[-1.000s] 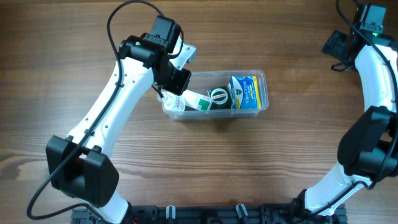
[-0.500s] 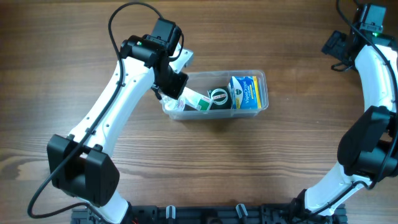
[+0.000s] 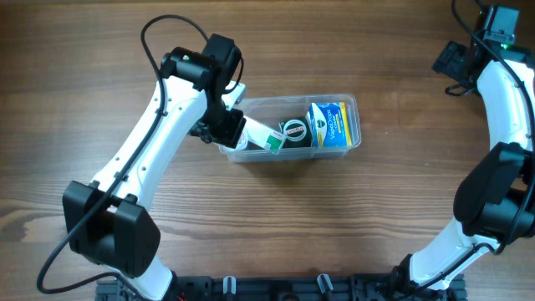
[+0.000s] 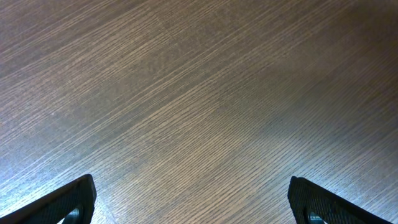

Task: Pack container
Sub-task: 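Carry the spray bottle with the left gripper into the container's left end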

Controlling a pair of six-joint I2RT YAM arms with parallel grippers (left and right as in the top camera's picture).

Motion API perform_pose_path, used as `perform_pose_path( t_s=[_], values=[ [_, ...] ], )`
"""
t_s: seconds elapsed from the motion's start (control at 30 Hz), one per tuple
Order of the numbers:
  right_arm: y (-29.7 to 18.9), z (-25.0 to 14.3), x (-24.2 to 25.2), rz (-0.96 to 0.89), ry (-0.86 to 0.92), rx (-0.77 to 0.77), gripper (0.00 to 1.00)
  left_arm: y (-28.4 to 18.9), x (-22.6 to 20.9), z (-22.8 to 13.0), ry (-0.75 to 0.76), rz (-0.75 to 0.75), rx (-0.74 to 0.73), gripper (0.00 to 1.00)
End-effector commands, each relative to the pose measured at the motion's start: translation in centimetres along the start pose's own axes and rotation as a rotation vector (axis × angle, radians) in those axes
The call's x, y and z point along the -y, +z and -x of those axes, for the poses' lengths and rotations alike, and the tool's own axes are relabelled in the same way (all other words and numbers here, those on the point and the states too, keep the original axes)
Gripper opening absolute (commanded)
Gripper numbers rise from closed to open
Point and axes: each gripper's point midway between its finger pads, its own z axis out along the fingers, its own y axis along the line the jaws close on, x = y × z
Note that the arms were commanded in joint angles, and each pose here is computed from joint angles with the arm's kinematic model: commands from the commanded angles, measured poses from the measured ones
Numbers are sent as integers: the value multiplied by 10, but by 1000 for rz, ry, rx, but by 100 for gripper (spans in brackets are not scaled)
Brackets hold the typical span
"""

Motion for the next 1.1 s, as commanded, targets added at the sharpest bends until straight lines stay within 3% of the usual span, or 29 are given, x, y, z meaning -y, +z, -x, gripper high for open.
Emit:
perform_pose_path(
  t_s=[0.0, 0.1, 0.97, 1.07],
  values=[
    [6, -5, 2, -5, -8, -16, 100, -4, 1, 1, -141, -27, 1, 67],
    [6, -5, 2, -5, -7, -17, 100, -1, 11, 2, -177, -80, -9, 67],
    [6, -5, 2, -5, -7, -16, 100, 26, 4, 0, -221, -74, -64, 65],
    [6, -5, 2, -5, -7, -16, 100, 26, 4, 3, -220, -75, -52, 60]
  ],
)
